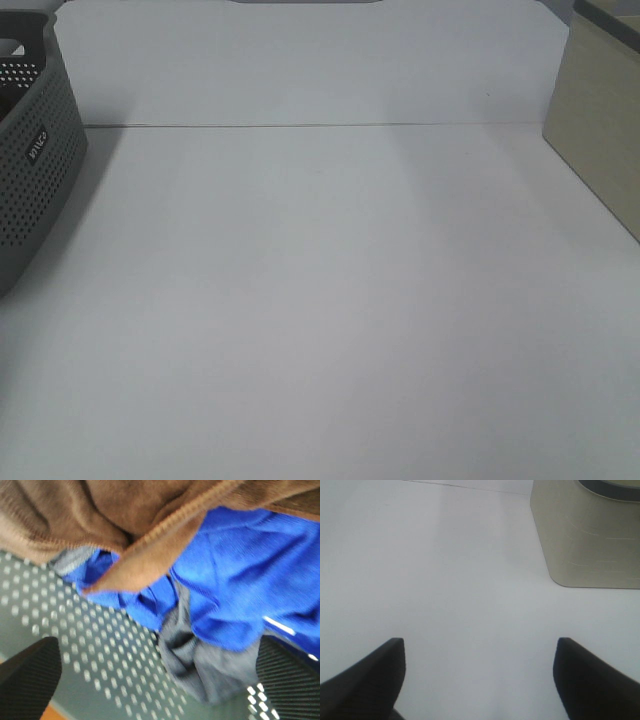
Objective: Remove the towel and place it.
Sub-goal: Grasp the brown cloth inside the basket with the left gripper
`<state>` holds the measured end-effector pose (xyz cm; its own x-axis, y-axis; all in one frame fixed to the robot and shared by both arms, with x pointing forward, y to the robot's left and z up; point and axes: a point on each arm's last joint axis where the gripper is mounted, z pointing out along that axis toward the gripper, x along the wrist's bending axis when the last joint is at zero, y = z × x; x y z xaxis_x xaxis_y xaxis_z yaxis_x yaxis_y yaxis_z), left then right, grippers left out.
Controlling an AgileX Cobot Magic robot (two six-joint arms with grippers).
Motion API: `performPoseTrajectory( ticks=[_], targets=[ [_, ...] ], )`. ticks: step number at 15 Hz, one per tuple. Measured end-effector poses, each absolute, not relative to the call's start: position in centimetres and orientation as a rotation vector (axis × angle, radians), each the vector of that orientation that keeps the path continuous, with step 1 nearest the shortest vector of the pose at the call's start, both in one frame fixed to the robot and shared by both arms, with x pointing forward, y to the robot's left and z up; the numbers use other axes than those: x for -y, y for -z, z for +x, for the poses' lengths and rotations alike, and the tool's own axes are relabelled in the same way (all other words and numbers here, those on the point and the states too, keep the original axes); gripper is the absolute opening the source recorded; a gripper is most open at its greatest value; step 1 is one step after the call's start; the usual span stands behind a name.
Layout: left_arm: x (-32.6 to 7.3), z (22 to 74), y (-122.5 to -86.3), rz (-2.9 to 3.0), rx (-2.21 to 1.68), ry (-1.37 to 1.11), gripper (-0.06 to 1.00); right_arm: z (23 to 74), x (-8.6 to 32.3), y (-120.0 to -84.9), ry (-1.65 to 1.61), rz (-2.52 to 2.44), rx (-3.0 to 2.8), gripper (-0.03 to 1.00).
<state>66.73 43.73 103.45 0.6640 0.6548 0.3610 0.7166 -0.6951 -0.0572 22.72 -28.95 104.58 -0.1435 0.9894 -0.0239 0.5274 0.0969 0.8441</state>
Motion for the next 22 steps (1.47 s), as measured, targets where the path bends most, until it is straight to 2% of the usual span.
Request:
performPoseTrajectory(
  ticks=[3, 5, 9, 10, 12, 14, 15, 16, 17, 22],
  targets=[
    [-44.1, 69.3, -99.9, -2.729, 1.062, 0.519, 0.99, 22.7, 29.0, -104.6, -0.938, 1.493, -1.749, 0.78],
    [-44.1, 70.3, -98.9, -2.754, 1.080, 0.524, 0.99, 22.7, 29.0, -104.6, -0.938, 1.493, -1.749, 0.78],
    [-43.4, 70.4, -97.3, -2.851, 1.079, 0.381, 0.95, 22.7, 29.0, -104.6, -0.938, 1.493, -1.749, 0.78],
    [-43.4, 70.4, -97.1, -2.852, 1.079, 0.364, 0.90, 22.7, 29.0, -104.6, -0.938, 1.493, -1.749, 0.78],
    [-43.6, 70.4, -97.4, -2.835, 1.073, 0.375, 0.72, 22.7, 29.0, -104.6, -0.938, 1.493, -1.749, 0.78],
    [-43.9, 70.5, -97.9, -2.795, 1.089, 0.404, 0.35, 22.7, 29.0, -104.6, -0.938, 1.493, -1.749, 0.78],
    [-44.1, 70.5, -98.1, -2.766, 1.100, 0.417, 0.20, 22.7, 29.0, -104.6, -0.938, 1.493, -1.749, 0.78],
    [-44.3, 70.5, -98.2, -2.746, 1.104, 0.419, 0.09, 22.7, 29.0, -104.6, -0.937, 1.493, -1.748, 0.78],
    [-44.3, 70.4, -98.1, -2.740, 1.109, 0.405, 0.05, 22.7, 29.0, -104.6, -0.937, 1.493, -1.748, 0.78],
    [-44.1, 70.3, -98.1, -2.749, 1.129, 0.377, 0.00, 22.7, 29.0, -104.6, -0.937, 1.493, -1.748, 0.78]
  ],
)
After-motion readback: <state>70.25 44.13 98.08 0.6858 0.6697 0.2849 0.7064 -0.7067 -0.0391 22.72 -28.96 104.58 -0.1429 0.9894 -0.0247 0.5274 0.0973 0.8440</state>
